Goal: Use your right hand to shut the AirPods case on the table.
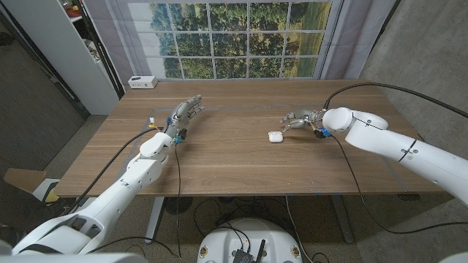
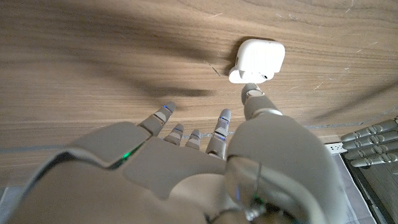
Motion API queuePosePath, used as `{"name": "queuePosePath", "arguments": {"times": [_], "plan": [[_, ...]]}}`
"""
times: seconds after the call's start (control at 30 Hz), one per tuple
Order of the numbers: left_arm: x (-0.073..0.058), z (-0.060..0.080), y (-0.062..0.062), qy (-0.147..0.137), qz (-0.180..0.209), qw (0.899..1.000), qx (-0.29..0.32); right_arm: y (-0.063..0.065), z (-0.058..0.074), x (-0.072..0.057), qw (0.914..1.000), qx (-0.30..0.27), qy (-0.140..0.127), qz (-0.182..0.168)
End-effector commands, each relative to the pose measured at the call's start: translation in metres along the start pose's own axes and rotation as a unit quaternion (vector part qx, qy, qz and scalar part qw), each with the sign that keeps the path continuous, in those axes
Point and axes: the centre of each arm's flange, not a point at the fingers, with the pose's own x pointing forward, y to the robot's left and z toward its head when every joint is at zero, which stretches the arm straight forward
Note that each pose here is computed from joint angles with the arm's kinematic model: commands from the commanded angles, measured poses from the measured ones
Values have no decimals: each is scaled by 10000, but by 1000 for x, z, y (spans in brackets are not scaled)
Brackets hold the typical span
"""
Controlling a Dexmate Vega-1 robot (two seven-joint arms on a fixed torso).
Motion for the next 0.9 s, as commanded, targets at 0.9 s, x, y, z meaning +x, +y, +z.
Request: {"name": "queuePosePath", "arguments": {"times": [0.9], "plan": [[-3, -1, 0, 30, 32, 10000, 1, 0, 21, 26, 9942, -487, 125, 955]]}}
